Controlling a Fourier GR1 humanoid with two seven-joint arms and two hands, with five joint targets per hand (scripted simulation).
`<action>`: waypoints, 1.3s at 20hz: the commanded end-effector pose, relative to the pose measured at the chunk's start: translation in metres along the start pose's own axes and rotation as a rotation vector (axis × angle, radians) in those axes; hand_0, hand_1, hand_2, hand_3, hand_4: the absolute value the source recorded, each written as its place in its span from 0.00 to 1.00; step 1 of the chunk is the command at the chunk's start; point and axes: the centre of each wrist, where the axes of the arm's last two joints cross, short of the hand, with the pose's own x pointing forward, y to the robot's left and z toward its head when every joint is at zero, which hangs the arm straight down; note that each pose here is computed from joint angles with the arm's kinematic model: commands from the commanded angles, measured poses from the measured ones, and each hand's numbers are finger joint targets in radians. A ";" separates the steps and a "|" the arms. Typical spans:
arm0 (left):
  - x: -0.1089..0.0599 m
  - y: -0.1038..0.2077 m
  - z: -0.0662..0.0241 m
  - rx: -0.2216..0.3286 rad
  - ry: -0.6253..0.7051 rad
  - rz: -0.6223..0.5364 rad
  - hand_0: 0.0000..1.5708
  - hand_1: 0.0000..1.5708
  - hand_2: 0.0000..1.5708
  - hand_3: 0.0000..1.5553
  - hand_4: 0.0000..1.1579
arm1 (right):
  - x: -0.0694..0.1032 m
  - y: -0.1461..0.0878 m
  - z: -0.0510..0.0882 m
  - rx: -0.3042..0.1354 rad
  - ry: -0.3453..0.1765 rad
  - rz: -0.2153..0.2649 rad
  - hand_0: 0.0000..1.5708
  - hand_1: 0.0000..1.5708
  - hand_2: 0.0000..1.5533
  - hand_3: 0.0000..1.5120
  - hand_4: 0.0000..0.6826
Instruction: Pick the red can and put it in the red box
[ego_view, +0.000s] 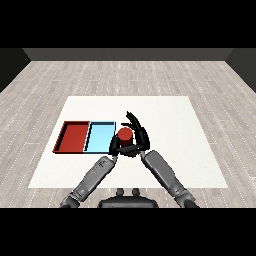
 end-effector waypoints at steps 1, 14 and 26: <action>-0.011 -0.001 -0.0103 0.008 0.022 0.005 1.00 1.00 1.00 0.95 0.99 | 0.016 -0.010 -0.009 -0.051 -0.041 0.050 0.00 0.00 0.00 0.00 0.00; -0.003 0.067 -0.0054 0.080 -0.005 -0.033 1.00 1.00 1.00 0.94 0.98 | 0.079 -0.103 0.000 -0.260 -0.165 0.052 0.00 0.00 0.00 0.00 0.00; 0.009 0.127 -0.0147 0.202 -0.009 -0.250 1.00 1.00 0.99 0.91 0.97 | 0.029 -0.175 0.106 -0.334 0.023 0.198 0.00 0.00 0.00 0.00 0.00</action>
